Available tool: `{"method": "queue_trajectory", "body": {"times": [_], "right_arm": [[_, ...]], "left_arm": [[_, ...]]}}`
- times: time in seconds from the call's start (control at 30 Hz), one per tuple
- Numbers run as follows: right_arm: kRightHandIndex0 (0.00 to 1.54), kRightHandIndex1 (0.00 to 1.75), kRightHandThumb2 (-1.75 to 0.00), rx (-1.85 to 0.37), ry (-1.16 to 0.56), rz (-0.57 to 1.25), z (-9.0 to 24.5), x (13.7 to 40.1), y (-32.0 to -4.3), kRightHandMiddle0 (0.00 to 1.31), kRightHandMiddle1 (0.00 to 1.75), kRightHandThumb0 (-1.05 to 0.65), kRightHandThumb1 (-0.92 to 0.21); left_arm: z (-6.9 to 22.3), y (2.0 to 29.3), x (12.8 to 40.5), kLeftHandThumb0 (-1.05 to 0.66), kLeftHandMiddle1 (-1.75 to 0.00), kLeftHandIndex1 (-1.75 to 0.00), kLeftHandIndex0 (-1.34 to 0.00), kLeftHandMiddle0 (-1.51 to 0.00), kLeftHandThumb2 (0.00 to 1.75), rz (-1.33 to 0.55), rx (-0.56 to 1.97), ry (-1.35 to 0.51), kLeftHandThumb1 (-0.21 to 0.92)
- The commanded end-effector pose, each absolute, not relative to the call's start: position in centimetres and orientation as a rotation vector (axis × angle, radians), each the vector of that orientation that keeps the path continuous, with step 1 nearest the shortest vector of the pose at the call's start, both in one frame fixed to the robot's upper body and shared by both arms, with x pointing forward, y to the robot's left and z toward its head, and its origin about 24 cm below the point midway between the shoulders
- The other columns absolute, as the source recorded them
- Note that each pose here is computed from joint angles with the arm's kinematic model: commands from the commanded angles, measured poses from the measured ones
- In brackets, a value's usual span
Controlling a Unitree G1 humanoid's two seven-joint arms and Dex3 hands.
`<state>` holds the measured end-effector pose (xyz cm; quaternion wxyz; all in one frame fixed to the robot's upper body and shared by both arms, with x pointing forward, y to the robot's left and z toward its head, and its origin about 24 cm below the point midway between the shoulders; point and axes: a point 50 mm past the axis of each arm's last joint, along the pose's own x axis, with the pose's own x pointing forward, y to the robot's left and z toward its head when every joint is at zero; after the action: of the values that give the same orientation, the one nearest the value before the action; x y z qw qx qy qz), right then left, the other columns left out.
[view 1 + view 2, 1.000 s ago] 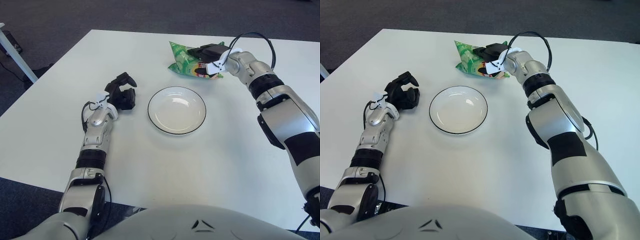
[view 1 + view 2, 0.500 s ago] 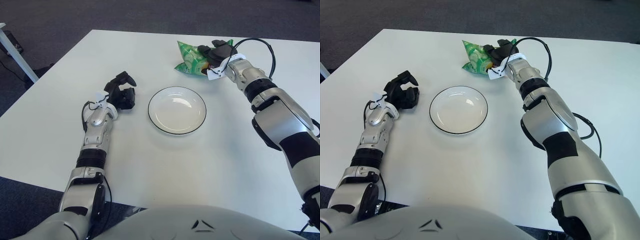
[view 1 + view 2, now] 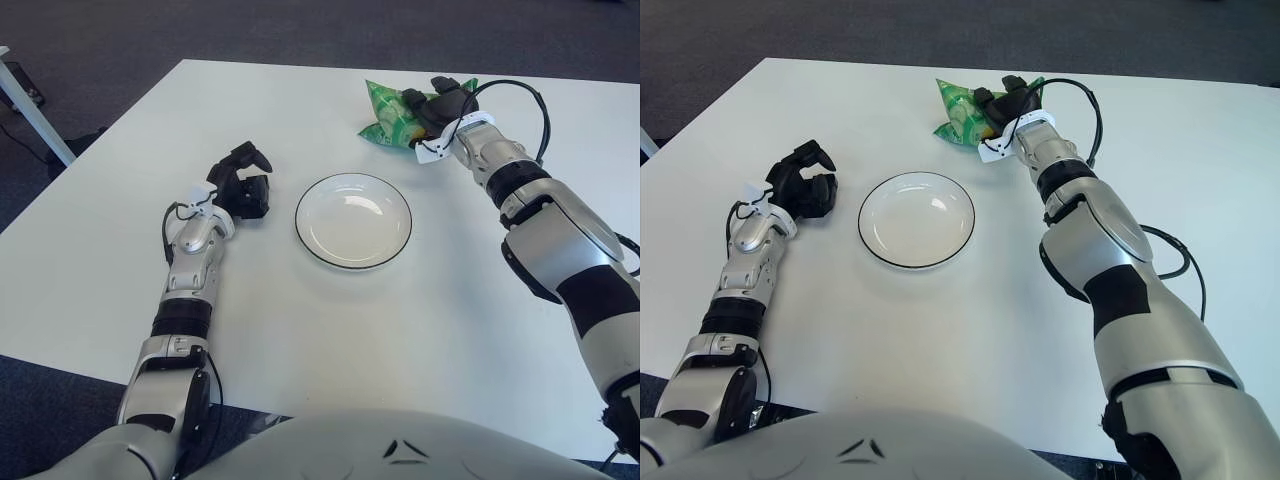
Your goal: Put the snack into the plate.
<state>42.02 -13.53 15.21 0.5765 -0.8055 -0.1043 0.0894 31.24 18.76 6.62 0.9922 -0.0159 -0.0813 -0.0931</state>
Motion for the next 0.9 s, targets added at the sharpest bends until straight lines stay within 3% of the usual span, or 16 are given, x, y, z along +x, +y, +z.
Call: {"method": "queue_trajectory", "body": {"times": [0.0,0.33,0.87], "right_arm": [[0.00,0.00,-0.72,-1.847,-0.257,0.215,14.8,41.7,-14.6,0.00,0.00,-0.87,-0.92],[0.00,0.00,-0.65,-1.802,-0.355,0.284,15.2,41.0,-15.6,0.03,0.03,-0.84,-0.92],[0.00,0.00,-0.60,-1.806,-0.398,0.298,15.3,40.6,-15.6,0.00,0.28,-0.79,-0.92]], "left_arm": [[3.0,18.0,29.5,-0.48,-1.75,-1.75,-0.61,-1.26,1.32,-0.165,-0.087,-0.051,0.31],[3.0,18.0,29.6,-0.48,-1.75,-1.75,-0.61,-1.26,1.32,-0.171,-0.097,-0.049,0.31],[2.9,18.1,29.8,-0.48,-1.75,-1.75,-0.62,-1.27,1.32,-0.188,-0.086,-0.072,0.31]]}}
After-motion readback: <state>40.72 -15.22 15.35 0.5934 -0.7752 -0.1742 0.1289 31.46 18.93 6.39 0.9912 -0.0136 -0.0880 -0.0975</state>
